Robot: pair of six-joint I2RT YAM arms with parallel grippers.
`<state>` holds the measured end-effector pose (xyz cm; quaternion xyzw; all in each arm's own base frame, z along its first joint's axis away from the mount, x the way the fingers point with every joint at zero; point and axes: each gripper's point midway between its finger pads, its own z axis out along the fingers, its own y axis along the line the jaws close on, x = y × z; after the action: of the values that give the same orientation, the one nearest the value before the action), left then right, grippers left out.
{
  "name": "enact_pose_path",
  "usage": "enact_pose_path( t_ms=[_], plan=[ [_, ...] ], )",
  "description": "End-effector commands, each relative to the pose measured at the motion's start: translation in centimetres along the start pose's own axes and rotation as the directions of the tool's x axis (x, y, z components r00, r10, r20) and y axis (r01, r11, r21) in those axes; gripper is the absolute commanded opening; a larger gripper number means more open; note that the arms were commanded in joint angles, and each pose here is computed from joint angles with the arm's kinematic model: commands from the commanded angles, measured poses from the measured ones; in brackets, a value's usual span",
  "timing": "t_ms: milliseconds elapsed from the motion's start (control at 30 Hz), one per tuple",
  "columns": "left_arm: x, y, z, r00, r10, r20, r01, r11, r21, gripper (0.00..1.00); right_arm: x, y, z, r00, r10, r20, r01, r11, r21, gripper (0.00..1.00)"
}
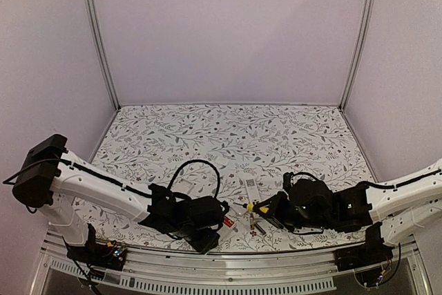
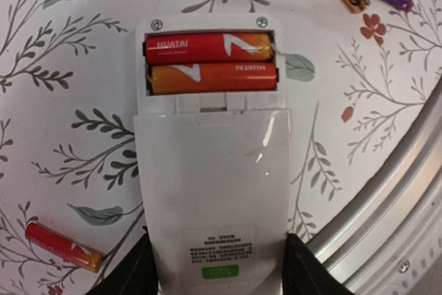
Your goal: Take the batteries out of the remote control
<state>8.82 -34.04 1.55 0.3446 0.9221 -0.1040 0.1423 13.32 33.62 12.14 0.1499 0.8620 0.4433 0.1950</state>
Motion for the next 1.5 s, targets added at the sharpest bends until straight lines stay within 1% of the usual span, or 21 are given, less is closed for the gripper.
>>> enact_pose_path(
  t_ms=[0, 100, 133, 233, 333, 400, 533, 667, 733, 833, 967, 1033, 1133, 1333, 1467],
  plan=[
    [-0.2, -3.7, -1.1, 0.984, 0.156, 0.088, -0.173, 0.956, 0.237, 0.20, -1.3, -2.3, -2.0, 0.995, -0.095, 0.038, 0.087, 0.979, 0.183, 0.00],
    [-0.3, -3.8, -2.3, 0.955, 0.269, 0.127, -0.295, 0.912, 0.286, 0.20, -1.4, -1.1, -2.7, 0.979, -0.205, -0.013, 0.204, 0.964, 0.171, 0.00],
    [-0.3, -3.8, -2.5, 0.934, 0.329, 0.139, -0.356, 0.886, 0.296, 0.20, -1.3, -1.0, -2.8, 0.972, -0.234, -0.036, 0.236, 0.956, 0.174, 0.00],
    [0.0, -4.1, -3.0, 0.879, 0.453, 0.146, -0.476, 0.818, 0.324, 0.20, -0.7, -0.6, -3.1, 0.928, -0.355, -0.112, 0.369, 0.915, 0.163, 0.00],
    [0.5, -4.0, -2.6, 0.817, 0.562, 0.128, -0.571, 0.758, 0.315, 0.20, 0.2, -0.7, -3.4, 0.874, -0.451, -0.182, 0.476, 0.870, 0.130, 0.00],
    [1.0, -3.3, -1.6, 0.776, 0.624, 0.092, -0.620, 0.728, 0.293, 0.20, 0.4, -1.3, -3.7, 0.846, -0.486, -0.218, 0.517, 0.847, 0.121, 0.00],
    [1.3, -2.1, 0.2, 0.715, 0.698, 0.034, -0.685, 0.689, 0.237, 0.18, 1.1, -1.2, -4.5, 0.815, -0.521, -0.254, 0.552, 0.832, 0.063, 0.00],
    [1.1, -1.6, 1.2, 0.668, 0.744, 0.024, -0.732, 0.651, 0.204, 0.20, 2.2, -1.0, -4.9, 0.761, -0.584, -0.282, 0.601, 0.799, -0.031, 0.00],
    [1.0, -1.5, 1.3, 0.637, 0.770, 0.028, -0.759, 0.622, 0.192, 0.20, 2.5, -1.6, -4.9, 0.737, -0.608, -0.295, 0.624, 0.780, -0.046, 0.00],
    [0.8, -1.5, 1.3, 0.607, 0.794, 0.045, -0.786, 0.591, 0.183, 0.21, 2.6, -3.0, -4.8, 0.713, -0.625, -0.316, 0.651, 0.758, -0.031, 0.00],
    [0.9, -1.3, 1.5, 0.585, 0.809, 0.055, -0.804, 0.570, 0.170, 0.23, 3.4, -3.7, -4.9, 0.676, -0.648, -0.351, 0.672, 0.737, -0.065, 0.00],
    [0.8, -1.2, 1.7, 0.581, 0.812, 0.055, -0.808, 0.566, 0.165, 0.24, 3.6, -3.6, -4.8, 0.664, -0.661, -0.351, 0.681, 0.728, -0.084, 0.00],
    [0.9, -1.0, 1.9, 0.579, 0.814, 0.046, -0.808, 0.565, 0.164, 0.26, 4.1, -3.5, -4.7, 0.630, -0.687, -0.361, 0.700, 0.704, -0.119, 0.00],
    [1.2, -0.9, 2.1, 0.578, 0.815, 0.037, -0.807, 0.565, 0.170, 0.25, 4.1, -4.8, -4.5, 0.587, -0.707, -0.395, 0.739, 0.667, -0.096, 0.00],
    [1.4, -0.8, 2.2, 0.576, 0.817, 0.029, -0.808, 0.563, 0.172, 0.24, 3.5, -5.0, -4.8, 0.588, -0.711, -0.386, 0.752, 0.656, -0.063, 0.00]
  ],
)
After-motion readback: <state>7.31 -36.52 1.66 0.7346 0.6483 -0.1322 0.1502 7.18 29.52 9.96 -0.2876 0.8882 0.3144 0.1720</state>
